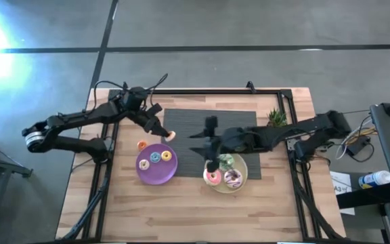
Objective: Pick & Place donuts
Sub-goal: Put the small red donut on the violet plate
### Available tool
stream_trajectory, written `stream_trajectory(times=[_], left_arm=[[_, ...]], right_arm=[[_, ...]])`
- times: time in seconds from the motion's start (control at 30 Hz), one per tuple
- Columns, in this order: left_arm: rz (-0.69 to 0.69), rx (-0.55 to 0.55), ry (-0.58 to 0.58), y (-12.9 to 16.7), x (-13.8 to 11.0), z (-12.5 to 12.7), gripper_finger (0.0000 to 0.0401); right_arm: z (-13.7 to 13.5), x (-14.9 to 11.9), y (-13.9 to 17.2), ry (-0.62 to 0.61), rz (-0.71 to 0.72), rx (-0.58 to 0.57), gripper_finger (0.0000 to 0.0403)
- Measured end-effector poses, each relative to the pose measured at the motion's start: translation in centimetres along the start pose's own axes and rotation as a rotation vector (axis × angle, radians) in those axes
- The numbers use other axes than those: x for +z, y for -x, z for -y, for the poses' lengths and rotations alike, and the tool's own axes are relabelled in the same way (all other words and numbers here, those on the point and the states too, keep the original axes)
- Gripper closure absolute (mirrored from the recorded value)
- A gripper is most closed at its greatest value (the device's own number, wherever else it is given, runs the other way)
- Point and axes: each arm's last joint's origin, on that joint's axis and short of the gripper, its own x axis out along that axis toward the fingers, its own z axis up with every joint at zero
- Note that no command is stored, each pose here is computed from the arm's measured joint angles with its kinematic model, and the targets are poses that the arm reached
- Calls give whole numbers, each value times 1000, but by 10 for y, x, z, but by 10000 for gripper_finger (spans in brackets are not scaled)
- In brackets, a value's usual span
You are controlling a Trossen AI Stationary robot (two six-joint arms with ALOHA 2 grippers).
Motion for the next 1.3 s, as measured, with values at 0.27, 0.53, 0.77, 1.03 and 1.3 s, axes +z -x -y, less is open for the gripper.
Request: stream_trajectory(times=[0.27,0.53,0.77,1.03,1.3], left_arm=[[-30,-10,105,-8,-4,3,401],[-89,32,132,-11,-18,6,401],[-88,28,105,-10,-25,15,401],[-89,42,84,-12,-30,19,401],[-80,46,61,-15,-30,21,401]], right_arm=[[0,16,-47,199,-118,55,227],[-4,19,-78,272,-120,78,234],[-13,13,-96,290,-141,98,234],[-12,14,-95,243,-139,93,247],[-13,15,-95,200,-111,128,320]])
